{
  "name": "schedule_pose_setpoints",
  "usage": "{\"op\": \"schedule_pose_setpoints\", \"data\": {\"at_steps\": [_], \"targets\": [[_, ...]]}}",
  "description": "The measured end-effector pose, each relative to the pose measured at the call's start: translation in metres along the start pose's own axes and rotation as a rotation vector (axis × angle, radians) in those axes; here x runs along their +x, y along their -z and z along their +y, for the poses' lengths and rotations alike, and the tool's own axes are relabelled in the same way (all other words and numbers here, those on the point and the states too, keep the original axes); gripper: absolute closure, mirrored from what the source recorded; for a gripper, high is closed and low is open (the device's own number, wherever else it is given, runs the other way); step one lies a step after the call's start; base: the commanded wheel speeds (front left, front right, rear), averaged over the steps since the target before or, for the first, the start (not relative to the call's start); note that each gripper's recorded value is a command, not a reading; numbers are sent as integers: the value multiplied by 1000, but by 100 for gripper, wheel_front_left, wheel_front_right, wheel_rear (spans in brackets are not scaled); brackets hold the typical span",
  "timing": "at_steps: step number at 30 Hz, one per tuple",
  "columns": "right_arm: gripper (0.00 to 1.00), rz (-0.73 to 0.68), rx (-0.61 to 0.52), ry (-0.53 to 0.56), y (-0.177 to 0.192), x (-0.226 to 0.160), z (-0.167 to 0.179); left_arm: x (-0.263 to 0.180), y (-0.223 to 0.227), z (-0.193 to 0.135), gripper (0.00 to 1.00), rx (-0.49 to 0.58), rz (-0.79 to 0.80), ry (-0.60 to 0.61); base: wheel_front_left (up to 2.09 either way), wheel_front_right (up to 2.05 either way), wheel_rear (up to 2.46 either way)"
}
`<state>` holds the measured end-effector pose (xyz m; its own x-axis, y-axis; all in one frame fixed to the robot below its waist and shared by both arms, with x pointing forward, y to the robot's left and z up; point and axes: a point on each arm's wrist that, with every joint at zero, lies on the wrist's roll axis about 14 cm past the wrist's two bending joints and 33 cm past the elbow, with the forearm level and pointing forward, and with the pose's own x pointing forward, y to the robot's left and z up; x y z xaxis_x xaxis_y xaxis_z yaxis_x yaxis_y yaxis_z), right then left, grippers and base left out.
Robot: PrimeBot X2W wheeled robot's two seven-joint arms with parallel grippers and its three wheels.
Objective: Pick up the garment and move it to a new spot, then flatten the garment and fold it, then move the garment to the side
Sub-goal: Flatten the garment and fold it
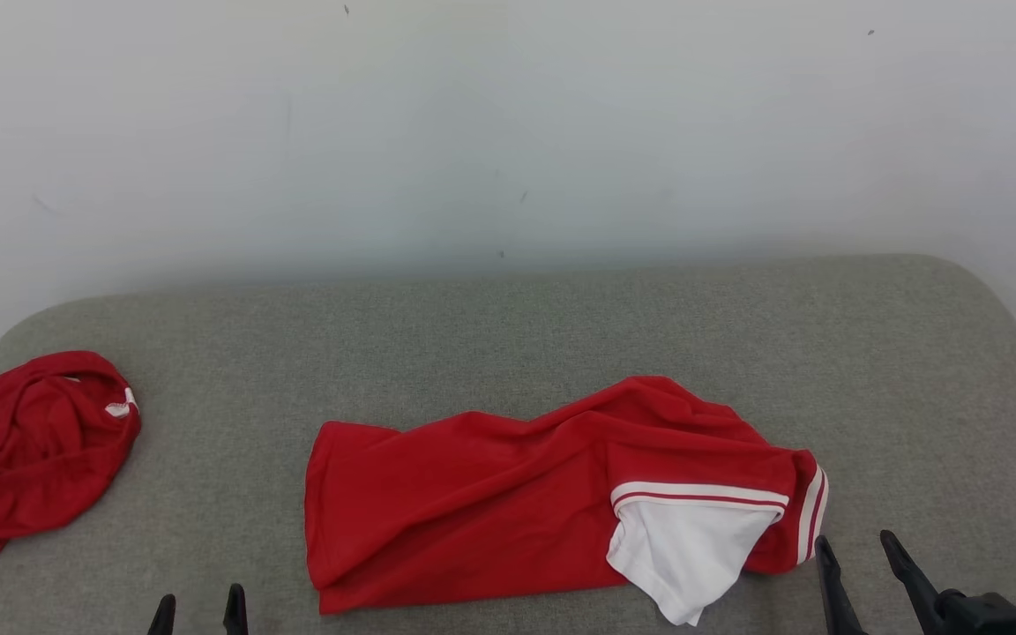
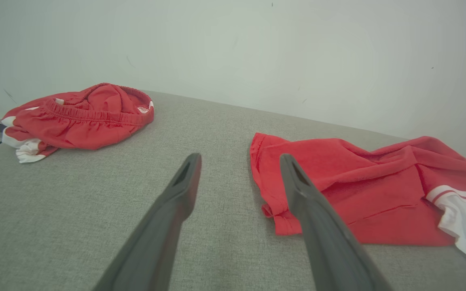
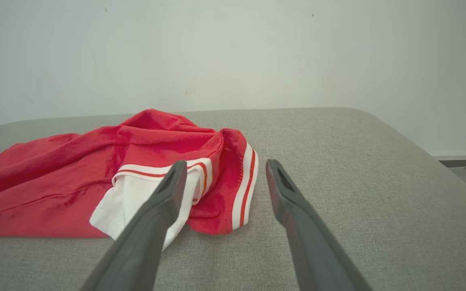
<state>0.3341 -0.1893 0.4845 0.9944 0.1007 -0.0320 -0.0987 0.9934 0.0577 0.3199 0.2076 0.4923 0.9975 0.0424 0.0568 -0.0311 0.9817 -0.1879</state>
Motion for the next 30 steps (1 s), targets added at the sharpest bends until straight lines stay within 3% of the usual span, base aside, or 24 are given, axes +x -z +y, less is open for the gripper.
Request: {"op": "schedule_pose_setpoints", "data": {"at_steps": [10, 18, 30], "targets": [[0, 61, 37, -34, 14, 4, 17, -1, 28, -14, 0, -14, 93, 49, 0, 0, 0], [0, 275, 99, -109, 59, 9, 56, 10, 72, -41, 0, -15, 245, 129, 0, 0, 0], [0, 372, 178, -119, 86, 26, 68, 31, 102, -52, 0, -15, 352, 156, 0, 0, 0]]}}
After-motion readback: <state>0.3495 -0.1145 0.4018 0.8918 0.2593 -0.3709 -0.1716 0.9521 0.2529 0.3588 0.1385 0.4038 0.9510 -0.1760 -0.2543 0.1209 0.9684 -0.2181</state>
